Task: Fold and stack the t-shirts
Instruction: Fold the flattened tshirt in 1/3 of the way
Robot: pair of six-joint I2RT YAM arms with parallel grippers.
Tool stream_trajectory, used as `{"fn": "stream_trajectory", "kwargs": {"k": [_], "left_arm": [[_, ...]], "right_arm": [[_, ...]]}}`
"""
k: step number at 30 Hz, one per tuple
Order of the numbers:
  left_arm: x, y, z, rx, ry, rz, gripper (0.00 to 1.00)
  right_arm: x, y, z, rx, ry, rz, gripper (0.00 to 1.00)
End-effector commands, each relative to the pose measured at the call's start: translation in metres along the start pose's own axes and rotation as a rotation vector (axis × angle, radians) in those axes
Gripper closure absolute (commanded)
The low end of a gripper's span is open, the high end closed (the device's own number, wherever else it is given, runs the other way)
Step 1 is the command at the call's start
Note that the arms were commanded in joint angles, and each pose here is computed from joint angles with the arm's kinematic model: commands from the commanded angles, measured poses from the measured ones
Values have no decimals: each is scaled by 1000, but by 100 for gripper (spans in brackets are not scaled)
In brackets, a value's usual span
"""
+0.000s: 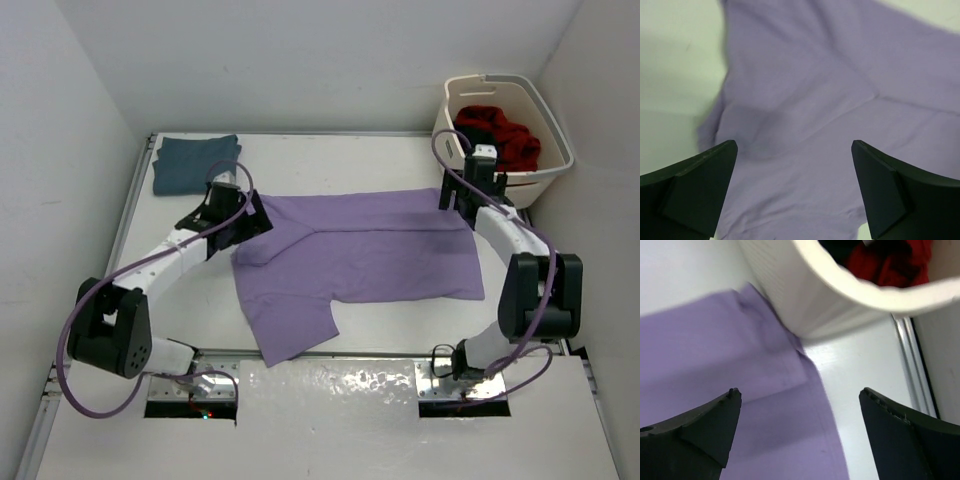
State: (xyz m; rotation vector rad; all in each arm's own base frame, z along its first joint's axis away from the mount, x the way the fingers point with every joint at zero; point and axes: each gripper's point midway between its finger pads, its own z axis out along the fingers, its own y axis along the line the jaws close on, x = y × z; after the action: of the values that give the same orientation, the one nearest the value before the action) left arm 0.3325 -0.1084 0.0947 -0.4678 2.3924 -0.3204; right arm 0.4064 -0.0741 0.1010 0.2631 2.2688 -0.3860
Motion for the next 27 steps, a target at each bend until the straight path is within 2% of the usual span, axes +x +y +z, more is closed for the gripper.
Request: {"fn": "stream_trajectory", "kwargs": {"k": [1, 3, 6, 7, 8, 10, 11, 17, 21, 27], "left_arm": [[-54, -48, -1, 142, -155, 10, 0], [-71, -64, 17, 169, -175, 28, 0], [-87, -76, 52, 150, -158, 62, 0], [-90, -79, 61, 152, -155, 64, 0], [-95, -85, 69, 172, -161, 77, 0], [-97, -89, 95, 173, -136, 70, 0], [-94, -86, 102, 161, -111, 68, 0], [-76, -49, 153, 44, -50, 36, 0], [-72, -22, 170, -44, -27, 17, 0], [-78, 11, 181, -103, -20, -28, 0]], "right_arm": [[-26, 48, -16, -187, -92, -20, 1], [-28, 76, -9, -255, -79, -59, 1], [-41, 94, 5, -296, -73, -44, 1], [-30, 101, 20, -301, -34, -46, 1], [-42, 107, 25, -308, -52, -38, 1], [-26, 122, 47, -338, 20, -36, 1], [-37, 128, 51, -353, 10, -27, 1], [-5, 134, 98, -295, 116, -4, 1], [14, 122, 113, -249, 179, 44, 1], [20, 109, 118, -200, 217, 97, 1]]}}
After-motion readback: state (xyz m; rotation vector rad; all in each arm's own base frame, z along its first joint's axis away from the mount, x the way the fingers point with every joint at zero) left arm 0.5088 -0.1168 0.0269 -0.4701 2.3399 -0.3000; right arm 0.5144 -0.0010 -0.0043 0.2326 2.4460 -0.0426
